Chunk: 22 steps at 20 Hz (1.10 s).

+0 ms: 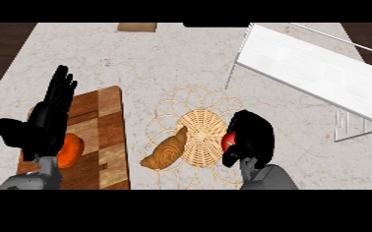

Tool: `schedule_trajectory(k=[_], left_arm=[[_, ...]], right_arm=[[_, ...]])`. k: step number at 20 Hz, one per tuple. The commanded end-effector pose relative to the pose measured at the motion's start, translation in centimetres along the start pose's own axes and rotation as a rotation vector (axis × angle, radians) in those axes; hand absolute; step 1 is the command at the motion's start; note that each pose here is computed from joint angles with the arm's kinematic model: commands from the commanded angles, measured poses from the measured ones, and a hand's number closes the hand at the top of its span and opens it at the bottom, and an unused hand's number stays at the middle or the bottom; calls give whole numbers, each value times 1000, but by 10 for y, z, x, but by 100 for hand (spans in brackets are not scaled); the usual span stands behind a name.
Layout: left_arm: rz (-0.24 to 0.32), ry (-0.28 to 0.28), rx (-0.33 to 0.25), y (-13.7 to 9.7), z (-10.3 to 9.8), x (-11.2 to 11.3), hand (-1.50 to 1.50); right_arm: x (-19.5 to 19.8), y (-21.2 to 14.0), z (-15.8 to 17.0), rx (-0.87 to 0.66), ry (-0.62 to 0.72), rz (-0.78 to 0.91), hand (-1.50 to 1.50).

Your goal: Pick the tomato from the placemat and place it in the tiered shelf

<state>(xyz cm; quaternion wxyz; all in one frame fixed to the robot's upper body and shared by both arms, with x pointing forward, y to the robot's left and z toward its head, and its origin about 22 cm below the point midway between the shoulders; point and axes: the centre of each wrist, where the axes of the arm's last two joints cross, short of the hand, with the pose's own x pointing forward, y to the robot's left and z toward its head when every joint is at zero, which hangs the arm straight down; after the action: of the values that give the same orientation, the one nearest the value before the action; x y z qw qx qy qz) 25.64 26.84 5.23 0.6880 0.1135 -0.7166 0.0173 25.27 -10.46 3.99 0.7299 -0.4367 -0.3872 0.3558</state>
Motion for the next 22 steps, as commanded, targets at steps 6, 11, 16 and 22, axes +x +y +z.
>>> schedule_trajectory(k=[6, 11, 16, 22], left_arm=[[-4, 6, 24, 3, -1, -2, 0], [-11, 9, 4, 9, 1, 2, 0], [14, 15, 10, 4, 1, 3, 0], [12, 0, -4, -5, 6, -10, 0]], right_arm=[[43, -85, 51, -302, -27, -438, 150], [42, -126, 69, -492, 70, -480, 150], [37, -150, 75, -588, 152, -402, 150], [26, -174, 63, -642, 188, -437, 150]])
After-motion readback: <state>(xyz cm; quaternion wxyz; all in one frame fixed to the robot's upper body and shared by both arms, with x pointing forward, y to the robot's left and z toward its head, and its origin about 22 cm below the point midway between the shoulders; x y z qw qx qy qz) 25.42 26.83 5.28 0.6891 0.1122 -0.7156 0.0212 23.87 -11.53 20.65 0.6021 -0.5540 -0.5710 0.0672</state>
